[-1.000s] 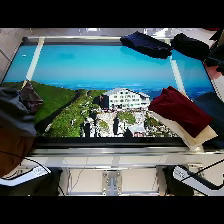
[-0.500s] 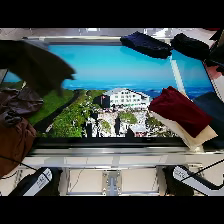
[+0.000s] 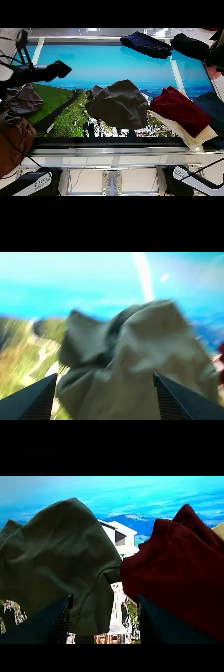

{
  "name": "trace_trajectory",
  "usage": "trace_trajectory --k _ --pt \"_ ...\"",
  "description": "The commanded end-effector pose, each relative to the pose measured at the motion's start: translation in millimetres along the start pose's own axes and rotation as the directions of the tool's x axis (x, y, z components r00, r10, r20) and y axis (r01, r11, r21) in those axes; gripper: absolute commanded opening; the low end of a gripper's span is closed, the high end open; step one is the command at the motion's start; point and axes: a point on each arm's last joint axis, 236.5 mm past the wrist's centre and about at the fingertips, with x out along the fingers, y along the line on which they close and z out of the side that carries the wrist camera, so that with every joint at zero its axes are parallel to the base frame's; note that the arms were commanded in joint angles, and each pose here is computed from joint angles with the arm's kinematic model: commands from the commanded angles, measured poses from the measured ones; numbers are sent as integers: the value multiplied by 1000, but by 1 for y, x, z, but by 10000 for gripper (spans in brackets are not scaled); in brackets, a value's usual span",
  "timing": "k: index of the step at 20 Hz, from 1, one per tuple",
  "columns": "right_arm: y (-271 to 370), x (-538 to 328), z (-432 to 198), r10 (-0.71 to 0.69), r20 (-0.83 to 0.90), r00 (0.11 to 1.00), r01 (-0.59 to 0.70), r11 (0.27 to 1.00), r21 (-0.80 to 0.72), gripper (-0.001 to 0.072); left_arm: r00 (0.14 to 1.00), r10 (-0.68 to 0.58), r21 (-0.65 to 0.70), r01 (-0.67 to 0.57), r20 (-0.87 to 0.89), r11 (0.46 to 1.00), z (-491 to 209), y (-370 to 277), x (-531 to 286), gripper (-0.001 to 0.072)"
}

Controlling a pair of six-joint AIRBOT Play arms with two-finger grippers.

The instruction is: Fold the shirts.

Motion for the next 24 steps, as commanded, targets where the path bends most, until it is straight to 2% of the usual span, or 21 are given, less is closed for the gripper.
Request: trace_trajectory --k 1,4,7,11,16,17,19,22,24 --pt "-9 51 -34 50 -141 989 -43 998 55 442 903 51 -150 -126 -426 981 -98 48 44 699" --pt "-2 116 -76 102 -248 963 -79 992 102 442 826 -175 -264 34 -536 964 -161 9 94 699" --pt "13 153 -94 120 -263 957 -104 992 74 443 856 -170 -365 -23 -488 931 -197 19 121 700" --pt "30 167 -68 124 -145 982 -122 992 20 443 915 -199 -513 -10 -351 858 -199 20 145 699" --pt "33 168 -67 127 -138 982 -126 992 17 442 954 -150 -504 0 -258 864 -191 11 174 694" --pt "33 168 -67 127 -140 982 -126 992 18 442 954 -164 -531 6 -251 847 -192 6 178 552" --pt "33 168 -67 127 -140 982 -125 992 17 441 963 -173 -568 25 -207 822 -180 4 179 16" --pt "32 168 -67 124 -140 982 -122 992 16 441 982 -158 -509 86 -100 856 -136 20 154 14" --pt "32 169 -67 123 -138 983 -122 992 16 441 992 -124 -499 117 19 859 -93 44 118 13"
